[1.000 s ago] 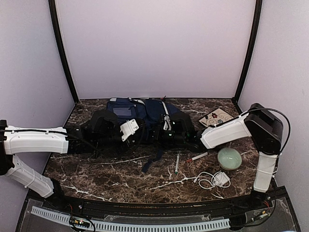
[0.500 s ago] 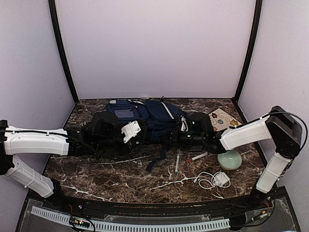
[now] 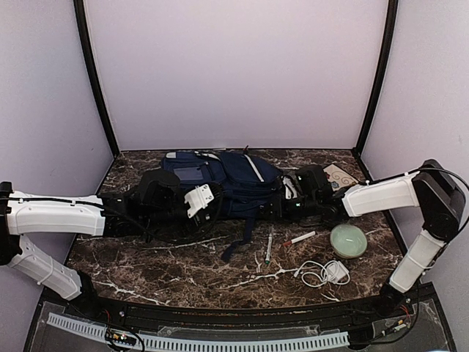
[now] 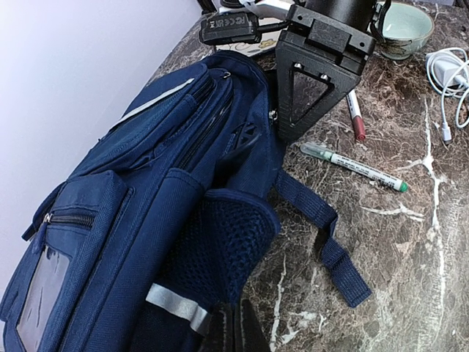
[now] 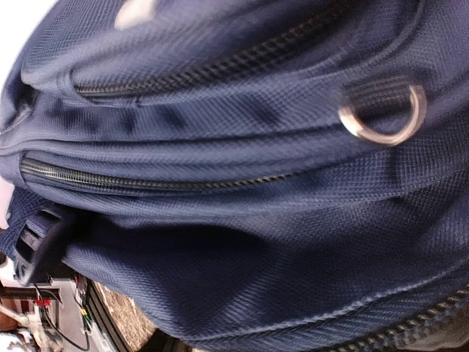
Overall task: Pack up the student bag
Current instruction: Zip the student bag into the largest pocket of the bag.
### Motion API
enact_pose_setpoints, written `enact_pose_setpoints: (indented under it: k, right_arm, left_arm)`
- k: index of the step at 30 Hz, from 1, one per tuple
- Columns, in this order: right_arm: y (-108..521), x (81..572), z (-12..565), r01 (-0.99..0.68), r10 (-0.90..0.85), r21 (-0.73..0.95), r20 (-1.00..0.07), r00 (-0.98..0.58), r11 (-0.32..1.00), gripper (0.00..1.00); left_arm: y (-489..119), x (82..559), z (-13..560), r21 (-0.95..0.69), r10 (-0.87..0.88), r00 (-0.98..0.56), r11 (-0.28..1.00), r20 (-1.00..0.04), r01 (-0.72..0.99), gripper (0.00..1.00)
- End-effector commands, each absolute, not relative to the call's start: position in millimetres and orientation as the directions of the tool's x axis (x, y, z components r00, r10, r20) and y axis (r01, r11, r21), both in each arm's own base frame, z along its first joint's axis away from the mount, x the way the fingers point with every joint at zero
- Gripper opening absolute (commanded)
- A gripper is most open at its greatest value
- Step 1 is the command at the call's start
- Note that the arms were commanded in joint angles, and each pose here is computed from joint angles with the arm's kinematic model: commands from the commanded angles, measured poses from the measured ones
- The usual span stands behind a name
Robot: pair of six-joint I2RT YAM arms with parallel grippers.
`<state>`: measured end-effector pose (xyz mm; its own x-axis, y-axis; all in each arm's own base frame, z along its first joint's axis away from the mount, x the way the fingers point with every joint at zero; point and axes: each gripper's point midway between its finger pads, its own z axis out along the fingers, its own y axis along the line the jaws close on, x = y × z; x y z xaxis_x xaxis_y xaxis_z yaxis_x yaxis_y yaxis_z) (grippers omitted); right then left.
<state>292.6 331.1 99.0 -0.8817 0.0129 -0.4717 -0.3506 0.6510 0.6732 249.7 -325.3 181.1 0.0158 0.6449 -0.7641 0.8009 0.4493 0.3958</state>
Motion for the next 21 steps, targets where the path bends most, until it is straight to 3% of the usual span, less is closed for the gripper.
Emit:
enact_pose_setpoints:
  k: [1,8,13,17,21]
  right_arm:
    - [342,288,104,-0.441,-0.078,0.642,-0.512,-0.855,0.627,0.37]
    - [349,301,108,-0.478,-0.058,0.576,-0.597,-0.8,0.664,0.4]
    - [350,313,115,-0.477,-0.029,0.554,-0.632,-0.774,0.682,0.26]
    - [347,313,125,-0.494,-0.017,0.542,-0.662,-0.75,0.68,0.01]
    - [338,307,122,-0.493,-0.036,0.53,-0.655,-0.755,0.69,0.0]
  left_arm:
    - [-335,250,216,0.406,0.566,0.085,0.469,-0.82,0.784,0.0]
    - [-336,248,215,0.401,0.562,0.087,0.465,-0.823,0.79,0.0]
    - [-335,249,215,0.404,0.568,0.083,0.466,-0.818,0.787,0.0]
    - [-333,248,216,0.403,0.568,0.08,0.471,-0.819,0.784,0.0]
    - [-329,249,214,0.414,0.577,0.078,0.479,-0.813,0.774,0.0]
